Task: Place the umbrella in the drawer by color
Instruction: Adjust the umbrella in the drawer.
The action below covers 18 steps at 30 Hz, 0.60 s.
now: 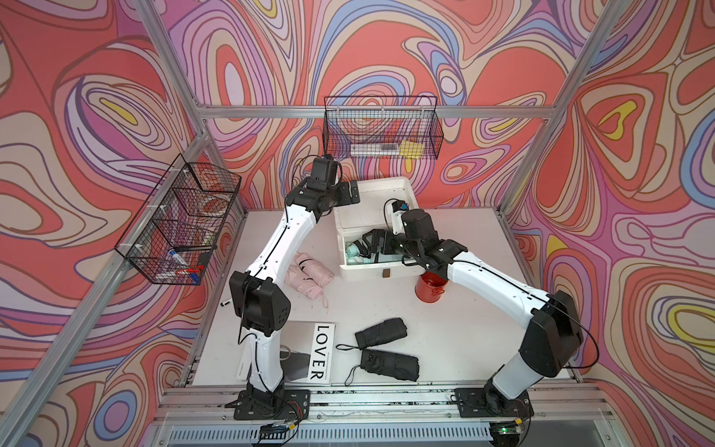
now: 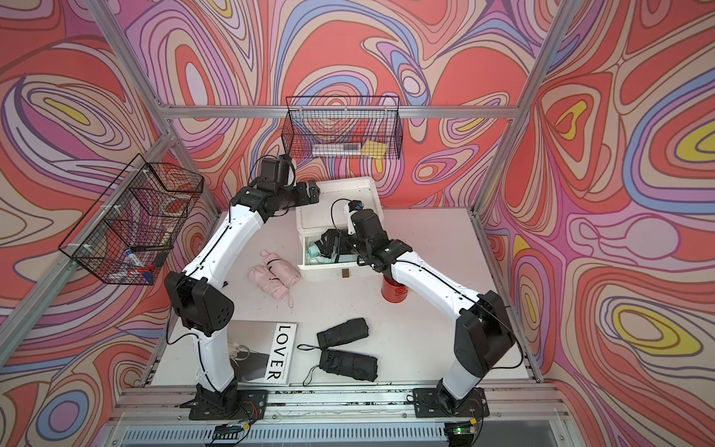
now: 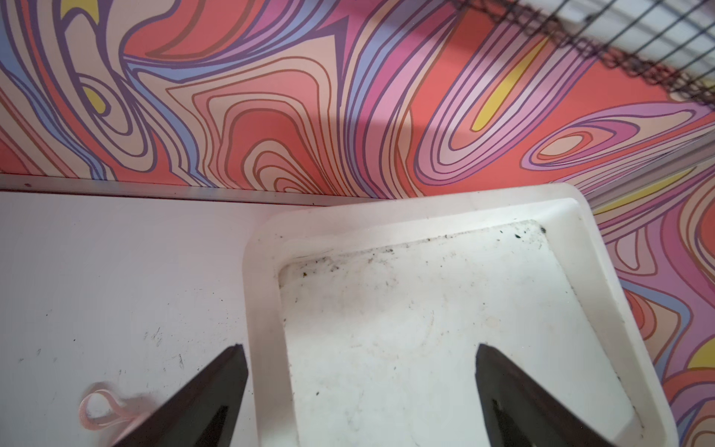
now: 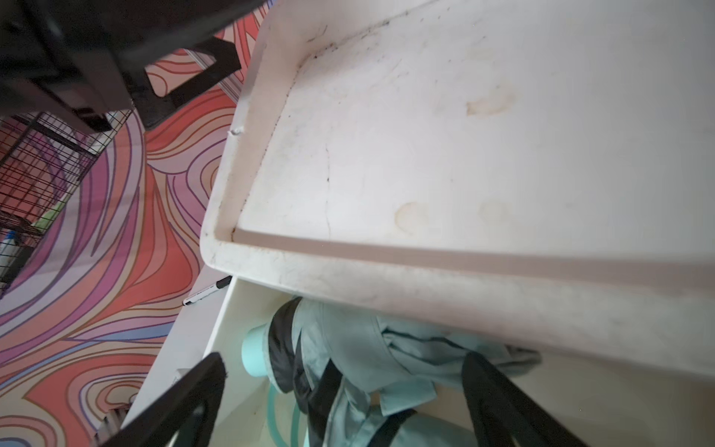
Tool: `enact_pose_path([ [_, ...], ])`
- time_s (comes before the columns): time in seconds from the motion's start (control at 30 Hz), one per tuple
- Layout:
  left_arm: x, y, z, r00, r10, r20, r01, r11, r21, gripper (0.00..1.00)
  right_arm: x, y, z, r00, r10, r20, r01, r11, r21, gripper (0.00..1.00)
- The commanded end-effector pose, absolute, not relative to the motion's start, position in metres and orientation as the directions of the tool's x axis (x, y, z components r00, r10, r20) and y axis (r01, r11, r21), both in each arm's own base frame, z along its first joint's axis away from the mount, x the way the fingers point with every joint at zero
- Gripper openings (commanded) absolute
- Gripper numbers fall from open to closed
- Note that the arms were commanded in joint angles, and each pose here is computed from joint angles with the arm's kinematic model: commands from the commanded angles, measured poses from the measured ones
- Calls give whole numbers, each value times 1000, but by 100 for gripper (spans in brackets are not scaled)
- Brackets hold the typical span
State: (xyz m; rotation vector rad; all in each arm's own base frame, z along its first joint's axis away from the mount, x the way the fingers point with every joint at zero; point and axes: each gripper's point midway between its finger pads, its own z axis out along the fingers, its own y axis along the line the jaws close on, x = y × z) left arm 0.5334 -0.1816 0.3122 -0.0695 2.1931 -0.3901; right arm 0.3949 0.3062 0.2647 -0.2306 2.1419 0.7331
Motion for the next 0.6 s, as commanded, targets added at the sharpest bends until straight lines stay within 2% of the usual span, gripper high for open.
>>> enact_pose_path([
  [0.0, 536, -168, 301, -626, -165, -762, 34, 971, -238, 92, 363, 296, 280, -569, -38, -821, -427, 867, 256, 98],
  [0.13, 539, -158, 294, -627, -156, -763, -6, 981, -195, 87, 322, 294, 276, -551, -123, -826, -425, 893, 150, 98],
  [0.3, 543, -149, 284, -635, -152, -757, -60, 987, -147, 75, 281, 300, 258, -577, -68, -814, -404, 890, 212, 98],
  [0.43, 546, -150, 270, -662, -152, -734, -69, 987, -142, 60, 264, 315, 241, -600, -5, -800, -417, 856, 307, 98],
  [0.57, 548, -154, 257, -686, -176, -706, -84, 983, -163, 37, 275, 309, 224, -574, 109, -812, -335, 873, 354, 95],
])
